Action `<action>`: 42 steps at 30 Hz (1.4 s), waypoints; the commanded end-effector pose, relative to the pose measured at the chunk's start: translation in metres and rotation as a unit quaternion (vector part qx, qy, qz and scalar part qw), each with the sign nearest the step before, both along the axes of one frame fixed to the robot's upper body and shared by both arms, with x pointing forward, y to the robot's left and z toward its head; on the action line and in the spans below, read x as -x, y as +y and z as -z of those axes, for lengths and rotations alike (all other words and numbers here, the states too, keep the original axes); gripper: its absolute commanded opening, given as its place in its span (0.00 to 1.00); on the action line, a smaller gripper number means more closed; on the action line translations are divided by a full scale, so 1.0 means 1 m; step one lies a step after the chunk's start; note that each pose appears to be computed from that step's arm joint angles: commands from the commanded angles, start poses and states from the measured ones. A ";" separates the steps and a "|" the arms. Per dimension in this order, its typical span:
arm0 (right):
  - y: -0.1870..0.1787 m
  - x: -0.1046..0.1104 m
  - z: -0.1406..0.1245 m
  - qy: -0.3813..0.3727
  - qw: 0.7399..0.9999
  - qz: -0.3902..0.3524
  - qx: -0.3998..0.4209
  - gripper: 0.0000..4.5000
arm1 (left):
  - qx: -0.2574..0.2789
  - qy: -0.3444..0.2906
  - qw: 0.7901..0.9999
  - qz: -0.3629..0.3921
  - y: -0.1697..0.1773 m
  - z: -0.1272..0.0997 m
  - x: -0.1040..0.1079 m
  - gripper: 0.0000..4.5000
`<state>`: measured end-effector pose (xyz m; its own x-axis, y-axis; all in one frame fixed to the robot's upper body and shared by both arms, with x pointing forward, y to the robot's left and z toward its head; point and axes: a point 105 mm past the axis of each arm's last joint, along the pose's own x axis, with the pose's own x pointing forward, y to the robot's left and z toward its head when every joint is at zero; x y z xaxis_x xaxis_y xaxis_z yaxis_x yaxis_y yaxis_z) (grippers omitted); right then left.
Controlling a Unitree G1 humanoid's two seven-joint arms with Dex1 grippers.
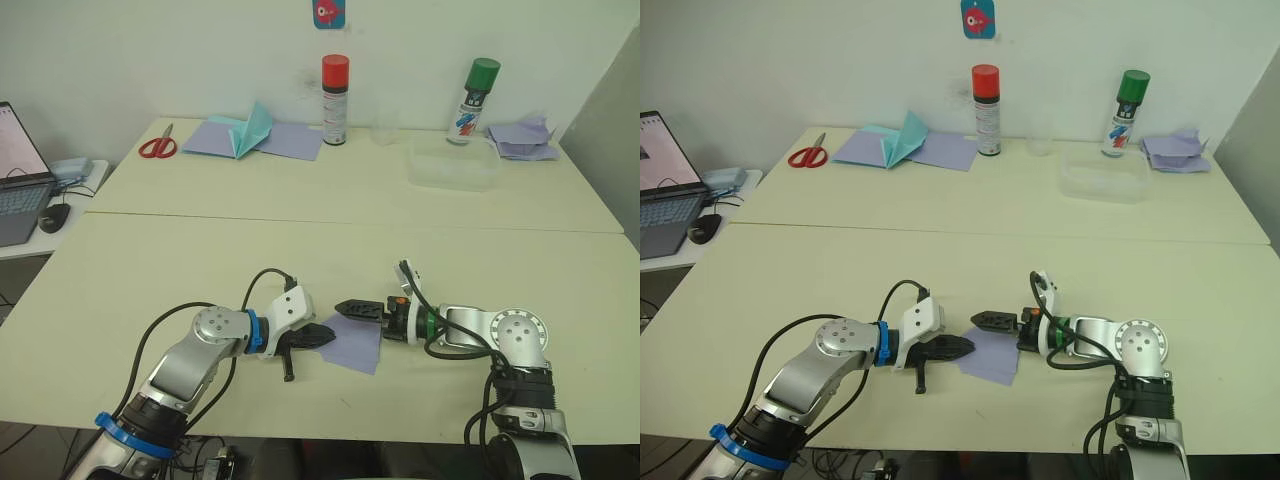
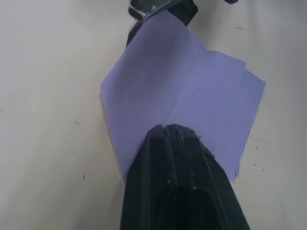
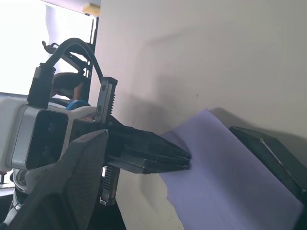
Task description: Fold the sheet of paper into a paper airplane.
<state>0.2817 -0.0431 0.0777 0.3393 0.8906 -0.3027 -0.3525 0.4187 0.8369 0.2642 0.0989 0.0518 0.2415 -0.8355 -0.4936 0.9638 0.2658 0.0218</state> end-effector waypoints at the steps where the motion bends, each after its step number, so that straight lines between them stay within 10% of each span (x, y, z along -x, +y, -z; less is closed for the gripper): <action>1: 0.007 0.001 0.008 0.002 1.000 -0.012 0.009 0.86 | -0.037 0.059 0.998 -0.004 0.007 0.031 0.015 0.00; 12: 0.009 0.005 0.009 -0.074 0.996 -0.041 0.037 0.00 | -0.046 0.068 0.996 -0.017 0.017 0.033 0.019 0.00; 25: 0.019 0.020 0.001 -0.289 0.941 -0.152 0.084 0.00 | -0.060 0.077 0.993 -0.062 0.047 0.021 0.019 0.00; 42: 0.023 0.035 0.023 -0.507 0.794 -0.308 0.133 0.00 | -0.064 0.098 0.991 -0.071 0.050 0.024 0.024 0.00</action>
<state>0.2487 -0.0199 0.0582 0.0711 0.9384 -0.3380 -0.9965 0.0518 -0.0659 0.2520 0.1280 0.0591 0.2726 -0.8033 -0.5296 0.9403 0.3390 -0.0302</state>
